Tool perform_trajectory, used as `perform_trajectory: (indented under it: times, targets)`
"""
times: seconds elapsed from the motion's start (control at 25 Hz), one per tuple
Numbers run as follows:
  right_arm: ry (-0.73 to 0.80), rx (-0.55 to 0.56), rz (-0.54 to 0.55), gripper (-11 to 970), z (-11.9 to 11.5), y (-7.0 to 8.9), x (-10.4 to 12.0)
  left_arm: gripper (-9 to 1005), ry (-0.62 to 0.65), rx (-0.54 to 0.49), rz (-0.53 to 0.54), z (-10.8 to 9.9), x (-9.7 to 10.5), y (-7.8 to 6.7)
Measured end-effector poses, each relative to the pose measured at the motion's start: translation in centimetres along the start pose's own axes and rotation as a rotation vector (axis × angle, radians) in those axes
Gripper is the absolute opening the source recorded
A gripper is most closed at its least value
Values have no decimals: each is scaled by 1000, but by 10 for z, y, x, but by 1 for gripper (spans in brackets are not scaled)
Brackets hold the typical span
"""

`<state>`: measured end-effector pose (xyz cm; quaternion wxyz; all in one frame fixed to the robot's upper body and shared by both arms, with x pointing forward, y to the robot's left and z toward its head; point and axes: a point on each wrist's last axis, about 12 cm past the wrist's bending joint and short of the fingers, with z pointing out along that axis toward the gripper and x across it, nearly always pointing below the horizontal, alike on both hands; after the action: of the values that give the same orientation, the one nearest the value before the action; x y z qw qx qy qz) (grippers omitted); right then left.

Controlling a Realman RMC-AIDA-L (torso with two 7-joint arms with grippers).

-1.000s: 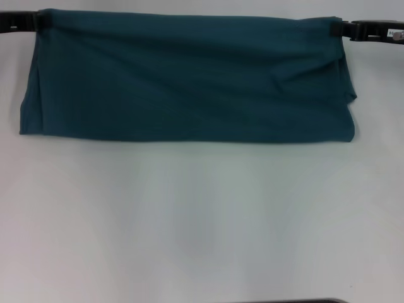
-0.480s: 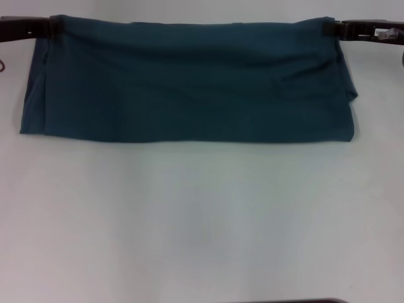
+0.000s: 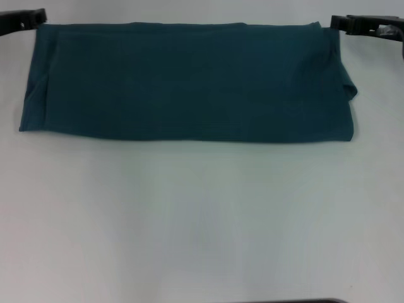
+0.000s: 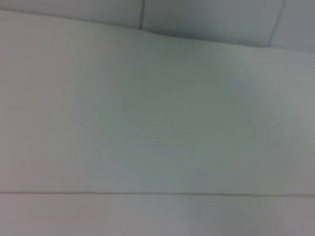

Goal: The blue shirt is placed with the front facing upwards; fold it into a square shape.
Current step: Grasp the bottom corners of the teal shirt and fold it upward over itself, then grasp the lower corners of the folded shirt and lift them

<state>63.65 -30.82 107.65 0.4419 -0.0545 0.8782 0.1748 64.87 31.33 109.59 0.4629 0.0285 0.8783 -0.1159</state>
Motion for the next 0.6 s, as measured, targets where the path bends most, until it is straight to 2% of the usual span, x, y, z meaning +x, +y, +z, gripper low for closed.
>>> perform_trajectory:
  times: [0.2, 0.36, 0.52, 0.6]
  targets:
    - [-40, 6, 26, 387, -10, -11, -3, 345, -17, -8, 3, -3, 0, 2]
    - [-45, -14, 28, 589, -18, -15, -1, 535, -17, 11, 11, -6, 1, -1]
    - [-41, -63, 38, 661, -27, -16, 6, 682, -15, 43, 14, -10, 2, -5]
    - [-34, -108, 44, 697, -34, -15, 11, 749, -7, 94, 21, -16, 3, -9]
